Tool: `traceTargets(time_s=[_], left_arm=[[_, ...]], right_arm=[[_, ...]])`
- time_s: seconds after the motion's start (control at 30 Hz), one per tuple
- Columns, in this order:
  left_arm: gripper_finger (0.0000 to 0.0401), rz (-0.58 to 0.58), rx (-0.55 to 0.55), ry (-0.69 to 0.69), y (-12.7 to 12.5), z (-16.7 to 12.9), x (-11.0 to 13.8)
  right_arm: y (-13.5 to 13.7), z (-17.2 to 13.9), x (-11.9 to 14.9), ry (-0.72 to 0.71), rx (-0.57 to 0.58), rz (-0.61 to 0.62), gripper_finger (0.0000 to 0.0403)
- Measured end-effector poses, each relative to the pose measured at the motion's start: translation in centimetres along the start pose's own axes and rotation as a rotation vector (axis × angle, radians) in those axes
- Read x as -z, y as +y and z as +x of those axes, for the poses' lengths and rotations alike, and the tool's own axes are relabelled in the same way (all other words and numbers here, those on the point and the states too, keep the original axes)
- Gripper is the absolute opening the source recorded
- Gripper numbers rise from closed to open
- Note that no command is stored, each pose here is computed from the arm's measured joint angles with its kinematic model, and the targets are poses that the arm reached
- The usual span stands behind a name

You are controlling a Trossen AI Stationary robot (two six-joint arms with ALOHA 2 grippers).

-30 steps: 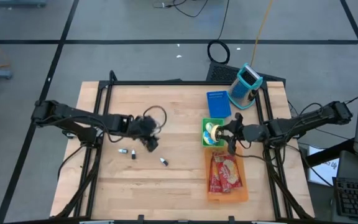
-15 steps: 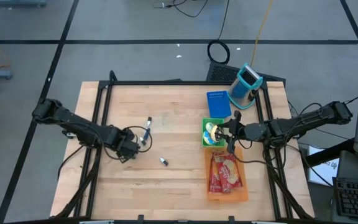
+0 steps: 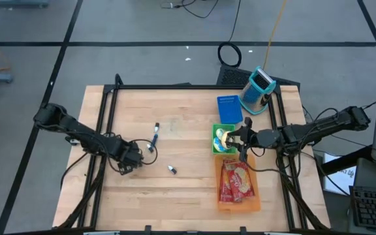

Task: Pick & Place Food Item
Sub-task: Put the purple food coloring bottle into the blue bin

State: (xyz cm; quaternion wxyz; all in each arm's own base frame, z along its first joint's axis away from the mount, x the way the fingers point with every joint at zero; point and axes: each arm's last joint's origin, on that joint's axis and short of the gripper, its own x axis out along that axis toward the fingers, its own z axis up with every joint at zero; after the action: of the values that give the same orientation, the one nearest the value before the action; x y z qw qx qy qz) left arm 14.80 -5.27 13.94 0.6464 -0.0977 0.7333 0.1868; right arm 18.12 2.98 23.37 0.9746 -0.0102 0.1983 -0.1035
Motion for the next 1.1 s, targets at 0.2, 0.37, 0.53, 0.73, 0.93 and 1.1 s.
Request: traceTargets(time_s=[0.2, 0.37, 0.53, 0.73, 0.93, 1.1], left_arm=[[0.0233, 0.074, 0.024, -0.043, -0.09, 0.72, -0.09], [0.0201, 0.109, 0.03, -0.066, -0.24, 0.68, -0.27], [0.0163, 0.083, 0.041, -0.065, -0.31, 0.71, -0.3], [0.0132, 0.128, 0.053, -0.069, -0.4, 0.72, -0.36], [0.012, 0.149, 0.075, -0.083, -0.57, 0.71, -0.52], [0.012, 0.142, 0.073, -0.094, -0.6, 0.7, -0.59]], right_arm=[[0.01, 0.01, -0.03, -0.002, -0.001, 0.001, 0.0155], [0.01, 0.02, -0.01, -0.001, 0.0, 0.001, 0.0155], [0.01, 0.02, -0.01, -0.001, 0.0, 0.0, 0.0155], [0.01, 0.02, 0.0, 0.0, -0.001, 0.001, 0.0155], [0.01, 0.02, 0.01, 0.001, 0.0, 0.0, 0.0155], [0.01, 0.02, 0.0, 0.001, -0.001, 0.0, 0.0155]])
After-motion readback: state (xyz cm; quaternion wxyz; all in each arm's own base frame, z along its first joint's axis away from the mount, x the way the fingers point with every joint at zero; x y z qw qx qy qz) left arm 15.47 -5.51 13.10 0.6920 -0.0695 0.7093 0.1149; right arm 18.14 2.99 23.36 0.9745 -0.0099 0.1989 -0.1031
